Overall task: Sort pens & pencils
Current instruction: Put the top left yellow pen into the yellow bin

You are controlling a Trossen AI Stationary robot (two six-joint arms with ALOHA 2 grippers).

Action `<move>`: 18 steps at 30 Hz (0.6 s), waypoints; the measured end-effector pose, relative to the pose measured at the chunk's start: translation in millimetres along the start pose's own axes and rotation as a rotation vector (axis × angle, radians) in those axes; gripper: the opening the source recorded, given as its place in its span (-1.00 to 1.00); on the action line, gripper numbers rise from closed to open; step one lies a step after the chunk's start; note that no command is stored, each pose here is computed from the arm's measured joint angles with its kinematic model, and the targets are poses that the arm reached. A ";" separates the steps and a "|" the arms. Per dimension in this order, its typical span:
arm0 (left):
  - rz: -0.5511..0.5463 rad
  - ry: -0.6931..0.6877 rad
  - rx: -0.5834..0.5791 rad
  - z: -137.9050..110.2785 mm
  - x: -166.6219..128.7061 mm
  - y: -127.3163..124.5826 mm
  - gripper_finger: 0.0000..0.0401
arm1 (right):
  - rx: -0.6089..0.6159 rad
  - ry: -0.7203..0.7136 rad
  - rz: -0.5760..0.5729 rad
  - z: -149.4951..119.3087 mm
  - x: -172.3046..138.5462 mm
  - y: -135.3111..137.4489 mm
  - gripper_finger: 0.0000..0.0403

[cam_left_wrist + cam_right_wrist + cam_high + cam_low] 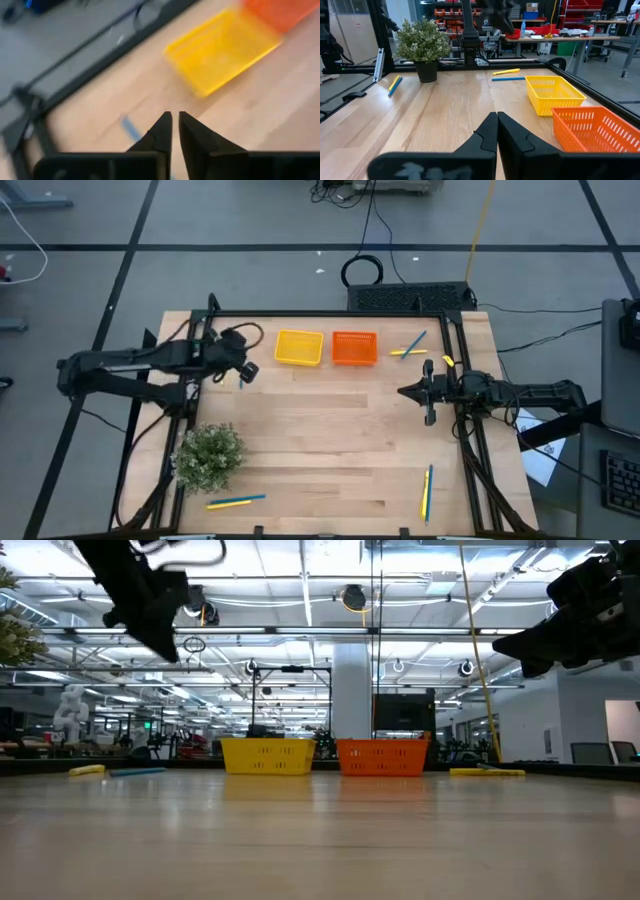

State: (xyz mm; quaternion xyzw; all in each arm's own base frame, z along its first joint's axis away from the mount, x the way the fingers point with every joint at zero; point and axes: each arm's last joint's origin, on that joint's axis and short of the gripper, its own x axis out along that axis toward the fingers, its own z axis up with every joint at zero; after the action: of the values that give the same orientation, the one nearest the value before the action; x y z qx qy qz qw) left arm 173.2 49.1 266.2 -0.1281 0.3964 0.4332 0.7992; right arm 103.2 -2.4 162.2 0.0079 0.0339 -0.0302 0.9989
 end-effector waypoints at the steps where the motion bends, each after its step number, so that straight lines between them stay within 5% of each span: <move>1: 0.021 0.044 -0.017 -0.9 5.8 0.3 -0.69 | 0.000 0.000 0.000 0.0 0.0 0.0 -1.00; 10: 0.246 0.396 -0.192 -17.7 56.1 18.1 -0.11 | 0.000 0.000 0.000 -0.1 0.0 0.0 -1.00; 18: 0.248 0.521 -0.371 -41.5 87.0 40.7 0.06 | 0.000 0.000 0.000 0.0 0.0 0.0 -1.00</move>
State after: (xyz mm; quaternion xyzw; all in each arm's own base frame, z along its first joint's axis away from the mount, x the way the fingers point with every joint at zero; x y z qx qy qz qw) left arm 146.2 101.8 179.9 -0.3286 0.5143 0.5447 0.5752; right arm 103.2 -2.4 162.2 0.0080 0.0339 -0.0302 0.9989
